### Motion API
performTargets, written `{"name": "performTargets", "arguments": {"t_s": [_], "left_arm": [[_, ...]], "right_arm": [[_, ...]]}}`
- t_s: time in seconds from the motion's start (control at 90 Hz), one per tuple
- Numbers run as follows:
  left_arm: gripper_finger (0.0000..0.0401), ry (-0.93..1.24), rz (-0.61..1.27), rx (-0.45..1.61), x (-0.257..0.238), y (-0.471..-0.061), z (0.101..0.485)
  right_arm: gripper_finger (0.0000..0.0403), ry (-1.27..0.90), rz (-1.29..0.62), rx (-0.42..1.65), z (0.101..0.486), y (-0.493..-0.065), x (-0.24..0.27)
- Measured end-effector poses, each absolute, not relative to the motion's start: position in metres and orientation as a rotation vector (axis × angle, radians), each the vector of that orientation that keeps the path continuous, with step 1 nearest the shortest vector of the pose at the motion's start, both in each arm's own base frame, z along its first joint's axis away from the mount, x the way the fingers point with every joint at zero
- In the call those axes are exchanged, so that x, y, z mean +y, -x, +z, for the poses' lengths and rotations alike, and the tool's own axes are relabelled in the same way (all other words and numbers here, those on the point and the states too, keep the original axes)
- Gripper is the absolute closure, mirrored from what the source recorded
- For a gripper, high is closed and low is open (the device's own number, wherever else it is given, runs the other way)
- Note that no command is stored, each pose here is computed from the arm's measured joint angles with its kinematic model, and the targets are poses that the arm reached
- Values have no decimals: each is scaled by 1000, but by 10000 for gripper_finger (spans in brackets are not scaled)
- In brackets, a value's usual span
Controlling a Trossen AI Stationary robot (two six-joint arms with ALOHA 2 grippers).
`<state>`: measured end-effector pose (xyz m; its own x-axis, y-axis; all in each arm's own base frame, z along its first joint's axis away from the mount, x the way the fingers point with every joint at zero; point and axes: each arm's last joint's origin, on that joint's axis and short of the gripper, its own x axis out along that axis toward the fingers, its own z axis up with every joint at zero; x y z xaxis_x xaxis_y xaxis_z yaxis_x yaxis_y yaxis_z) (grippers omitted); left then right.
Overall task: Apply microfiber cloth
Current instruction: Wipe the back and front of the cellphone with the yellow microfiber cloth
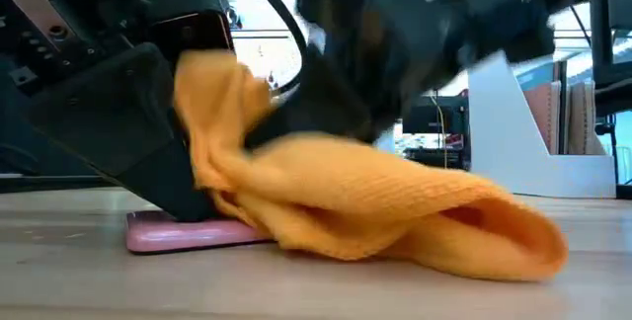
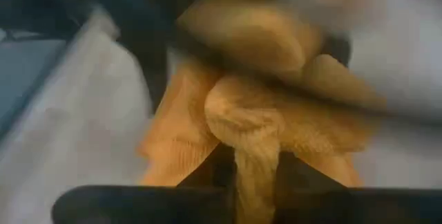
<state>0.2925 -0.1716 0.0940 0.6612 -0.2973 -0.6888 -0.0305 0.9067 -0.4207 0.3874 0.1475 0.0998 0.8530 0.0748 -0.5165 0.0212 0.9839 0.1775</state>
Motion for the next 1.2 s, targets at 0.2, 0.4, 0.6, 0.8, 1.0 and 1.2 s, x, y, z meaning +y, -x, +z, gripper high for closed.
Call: {"name": "performTargets", "arguments": {"t_s": [0.2,0.4,0.6,0.8,1.0,1.2], "left_arm": [[395,421,-156,841,-172,-292,94],[395,422,-149,837,-171,-293,94],[395,420,-147,836,-172,-292,94],[395,421,-148,837,-172,-292,94],[395,419,-146,836,-172,-292,94],[395,420,-146,834,-172,-293,94]], "right_arm": [[390,-225,64,630,86,-388,145],[390,-167,31,794,89,-376,142],[390,-81,-32,894,103,-363,136],[390,-24,-79,1009,118,-346,128],[390,23,-140,1067,141,-325,127],[390,-55,-31,751,169,-345,144]]}}
